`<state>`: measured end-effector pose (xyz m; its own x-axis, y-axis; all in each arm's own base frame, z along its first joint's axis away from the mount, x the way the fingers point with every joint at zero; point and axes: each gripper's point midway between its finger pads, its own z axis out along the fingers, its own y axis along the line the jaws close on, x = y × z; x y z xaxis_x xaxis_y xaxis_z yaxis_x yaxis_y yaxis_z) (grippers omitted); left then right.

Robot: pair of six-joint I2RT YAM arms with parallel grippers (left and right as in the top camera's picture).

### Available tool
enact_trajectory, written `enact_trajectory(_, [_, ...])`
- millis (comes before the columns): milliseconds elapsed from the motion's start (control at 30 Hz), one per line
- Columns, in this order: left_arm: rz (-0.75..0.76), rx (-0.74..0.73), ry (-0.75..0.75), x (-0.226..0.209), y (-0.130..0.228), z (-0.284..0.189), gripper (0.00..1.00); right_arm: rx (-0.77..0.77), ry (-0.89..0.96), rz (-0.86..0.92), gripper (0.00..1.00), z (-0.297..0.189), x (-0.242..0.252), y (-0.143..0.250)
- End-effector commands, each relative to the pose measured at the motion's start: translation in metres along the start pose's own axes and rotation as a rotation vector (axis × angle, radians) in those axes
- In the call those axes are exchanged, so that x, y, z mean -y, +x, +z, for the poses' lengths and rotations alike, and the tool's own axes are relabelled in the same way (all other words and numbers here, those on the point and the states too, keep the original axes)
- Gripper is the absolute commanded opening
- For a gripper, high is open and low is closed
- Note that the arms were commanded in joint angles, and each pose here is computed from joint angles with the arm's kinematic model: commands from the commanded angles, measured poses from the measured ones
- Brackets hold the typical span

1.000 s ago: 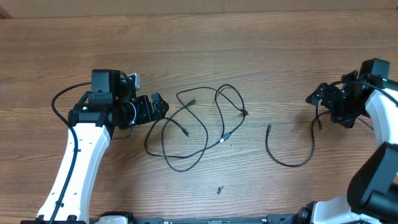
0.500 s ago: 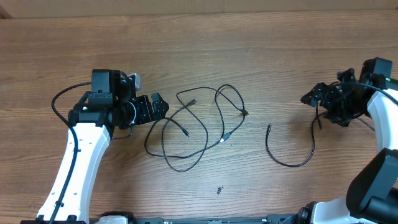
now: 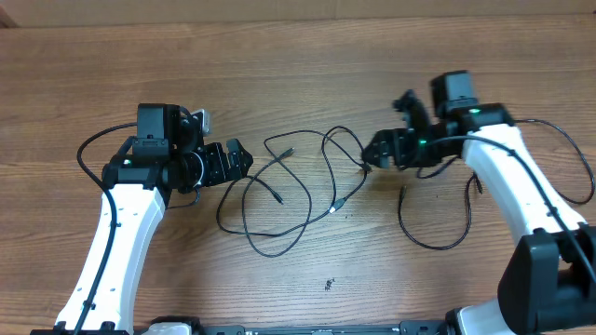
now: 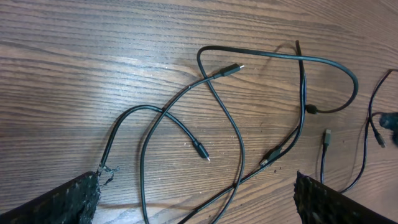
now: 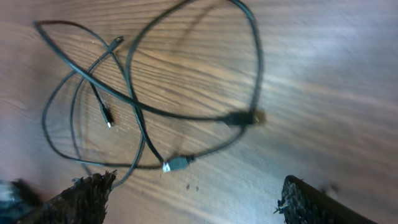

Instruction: Untangle cables

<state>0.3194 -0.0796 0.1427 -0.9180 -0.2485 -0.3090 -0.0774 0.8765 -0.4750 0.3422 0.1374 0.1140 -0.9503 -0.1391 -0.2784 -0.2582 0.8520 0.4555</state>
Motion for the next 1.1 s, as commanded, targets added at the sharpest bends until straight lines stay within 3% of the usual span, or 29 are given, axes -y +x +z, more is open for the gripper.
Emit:
enact_trajectory(0, [0.019, 0.004, -0.002, 0.0, -0.002, 0.0, 1.0, 0.043, 0.061, -0.164, 0.88, 0.002, -0.019, -0.013])
enact_trajectory(300, [0.019, 0.004, -0.002, 0.0, -0.002, 0.0, 1.0, -0.006, 0.147, -0.328, 0.88, 0.024, -0.054, 0.002])
enact_trajectory(633, [0.019, 0.004, -0.002, 0.0, -0.002, 0.0, 0.99, -0.251, 0.083, -0.155, 0.86, 0.022, -0.076, 0.07])
enact_trajectory(733, [0.019, 0.004, -0.002, 0.0, -0.002, 0.0, 1.0, -0.298, 0.029, -0.144, 0.93, 0.026, -0.097, 0.085])
enact_trajectory(800, [0.019, 0.004, -0.002, 0.0, -0.002, 0.0, 1.0, -0.308, 0.021, -0.138, 1.0, 0.029, -0.108, 0.09])
enact_trajectory(1067, [0.019, 0.004, -0.002, 0.0, -0.002, 0.0, 1.0, -0.252, -0.131, -0.071, 1.0, 0.039, -0.154, 0.08])
